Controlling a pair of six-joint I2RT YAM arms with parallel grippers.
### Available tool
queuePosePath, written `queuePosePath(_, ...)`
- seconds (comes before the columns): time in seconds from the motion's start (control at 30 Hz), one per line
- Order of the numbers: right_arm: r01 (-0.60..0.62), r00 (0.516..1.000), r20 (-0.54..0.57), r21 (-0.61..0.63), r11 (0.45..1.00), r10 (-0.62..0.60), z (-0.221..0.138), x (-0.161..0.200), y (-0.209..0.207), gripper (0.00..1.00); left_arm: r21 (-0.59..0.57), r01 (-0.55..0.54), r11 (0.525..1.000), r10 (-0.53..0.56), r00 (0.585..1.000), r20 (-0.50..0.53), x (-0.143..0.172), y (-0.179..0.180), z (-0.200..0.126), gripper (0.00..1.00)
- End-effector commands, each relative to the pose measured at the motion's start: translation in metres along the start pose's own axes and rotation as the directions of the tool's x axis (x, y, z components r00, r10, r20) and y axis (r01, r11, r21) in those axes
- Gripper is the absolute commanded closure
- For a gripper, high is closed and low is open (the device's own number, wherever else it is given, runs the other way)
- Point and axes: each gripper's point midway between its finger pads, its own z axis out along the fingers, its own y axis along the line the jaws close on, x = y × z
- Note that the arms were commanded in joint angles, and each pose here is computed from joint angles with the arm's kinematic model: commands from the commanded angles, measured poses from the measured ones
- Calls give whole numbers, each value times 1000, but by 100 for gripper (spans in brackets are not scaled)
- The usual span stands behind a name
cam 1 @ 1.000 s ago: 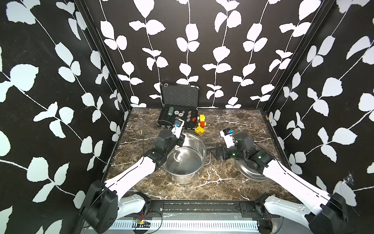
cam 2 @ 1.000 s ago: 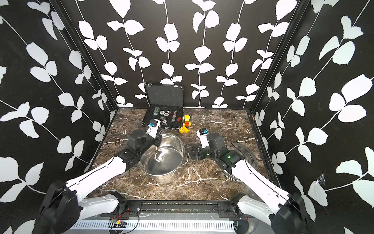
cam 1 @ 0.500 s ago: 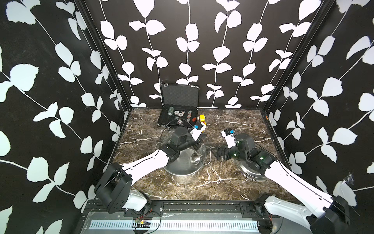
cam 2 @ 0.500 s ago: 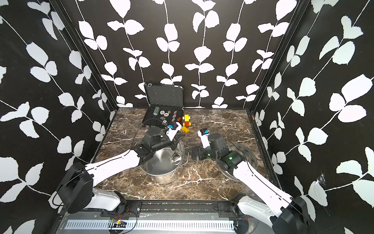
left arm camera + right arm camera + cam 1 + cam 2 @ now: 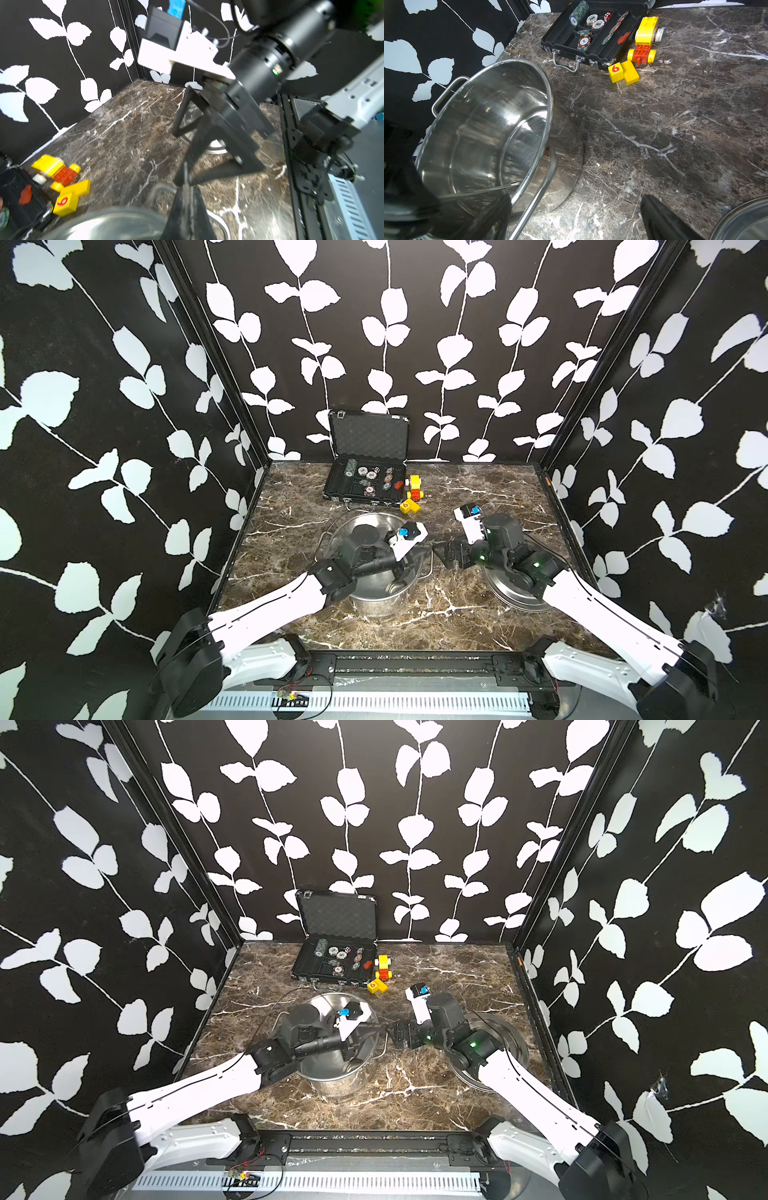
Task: Stir the soup with a spoon
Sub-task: Stir the soup in the pan with a stick.
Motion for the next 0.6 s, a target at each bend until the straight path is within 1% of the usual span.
queuePosePath(0.0, 4, 1000, 18, -18, 1000, -4, 1, -3, 5, 1, -46, -3, 999, 0, 998, -56, 20, -1, -20, 100)
queuePosePath(0.13, 4, 1000, 19, -17, 1000, -4, 2, -3, 4, 1, -129, 9, 992, -18, 997, -70, 33, 4, -46, 100)
queuePosePath(0.23, 5, 1000, 16, -32, 999, -4, 4, -4, 7, 1, -244, 11, 970, -28, 997, -66, 42, 18, -63, 100)
queuePosePath(0.43, 12, 1000, 13, -43, 999, -11, 5, -7, 10, 1, -458, 7, 889, -22, 999, -27, 45, 49, -93, 100)
queuePosePath(0.57, 19, 1000, 12, -42, 999, -18, 3, -8, 11, 1, -572, 72, 817, -61, 997, 38, 43, 73, -111, 100)
